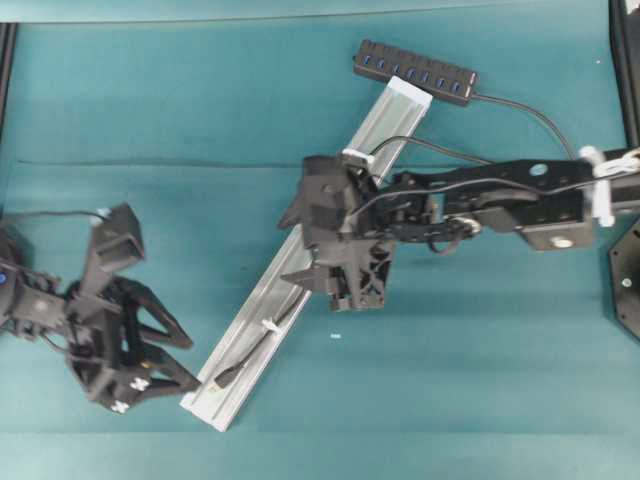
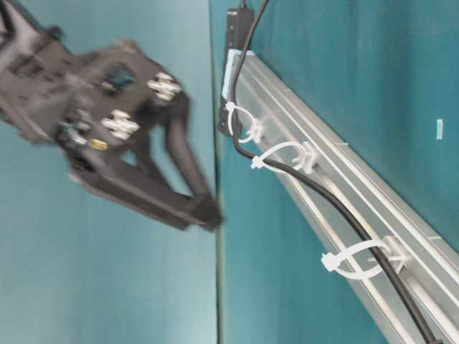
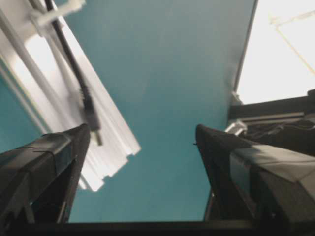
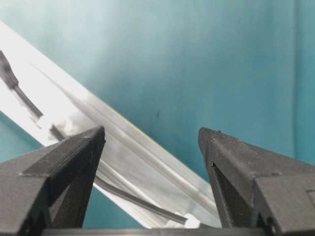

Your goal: Pass the USB cable through three rings with both arms.

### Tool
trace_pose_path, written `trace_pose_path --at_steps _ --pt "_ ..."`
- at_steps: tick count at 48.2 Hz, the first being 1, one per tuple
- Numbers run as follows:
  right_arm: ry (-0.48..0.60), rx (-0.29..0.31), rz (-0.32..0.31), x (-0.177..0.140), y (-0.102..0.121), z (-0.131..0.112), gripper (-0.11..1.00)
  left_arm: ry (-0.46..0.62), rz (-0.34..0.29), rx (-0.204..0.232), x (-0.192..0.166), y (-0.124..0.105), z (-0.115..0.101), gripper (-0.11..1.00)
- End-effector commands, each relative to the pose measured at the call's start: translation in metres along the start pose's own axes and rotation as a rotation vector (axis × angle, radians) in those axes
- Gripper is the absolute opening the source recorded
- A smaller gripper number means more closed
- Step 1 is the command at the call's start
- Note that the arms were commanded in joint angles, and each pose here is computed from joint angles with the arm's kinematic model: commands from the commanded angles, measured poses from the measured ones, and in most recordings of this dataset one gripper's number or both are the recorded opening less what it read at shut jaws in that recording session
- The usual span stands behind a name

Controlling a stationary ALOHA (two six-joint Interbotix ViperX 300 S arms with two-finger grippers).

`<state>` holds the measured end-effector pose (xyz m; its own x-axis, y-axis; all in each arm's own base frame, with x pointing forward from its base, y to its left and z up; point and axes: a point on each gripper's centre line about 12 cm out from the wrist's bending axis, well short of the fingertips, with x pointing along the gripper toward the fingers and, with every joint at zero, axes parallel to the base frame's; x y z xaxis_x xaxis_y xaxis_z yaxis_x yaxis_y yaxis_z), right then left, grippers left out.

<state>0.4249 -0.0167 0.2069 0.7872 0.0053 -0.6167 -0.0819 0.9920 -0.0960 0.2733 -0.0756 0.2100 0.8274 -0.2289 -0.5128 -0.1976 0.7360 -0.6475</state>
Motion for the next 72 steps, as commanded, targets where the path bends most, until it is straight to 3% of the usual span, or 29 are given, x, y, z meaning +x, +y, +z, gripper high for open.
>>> trace_pose_path --at_steps 1,7,16,34,43,59,72 --pt "-0.038 0.019 -0.018 -0.014 -0.007 0.008 0.83 -0.066 -0.034 0.032 -0.013 -0.01 0.02 0.93" --pt "-0.059 0.028 -0.033 -0.03 -0.012 0.008 0.83 -0.136 -0.053 0.097 -0.03 -0.015 0.038 0.93" --pt "-0.082 0.048 -0.048 -0.05 -0.015 0.004 0.83 -0.185 -0.058 0.206 -0.048 -0.016 0.045 0.93" --pt "-0.16 0.253 -0.076 -0.081 -0.014 -0.017 0.83 -0.271 -0.054 0.301 -0.072 -0.011 0.054 0.93" --pt "-0.178 0.261 -0.08 -0.096 -0.013 -0.022 0.84 -0.319 -0.049 0.362 -0.084 -0.01 0.059 0.93" --pt "-0.238 0.26 -0.086 -0.122 -0.011 -0.022 0.84 -0.435 -0.039 0.379 -0.112 -0.007 0.073 0.93" --pt "-0.272 0.261 -0.087 -0.143 -0.008 -0.032 0.84 -0.476 -0.011 0.489 -0.121 -0.007 0.078 0.93"
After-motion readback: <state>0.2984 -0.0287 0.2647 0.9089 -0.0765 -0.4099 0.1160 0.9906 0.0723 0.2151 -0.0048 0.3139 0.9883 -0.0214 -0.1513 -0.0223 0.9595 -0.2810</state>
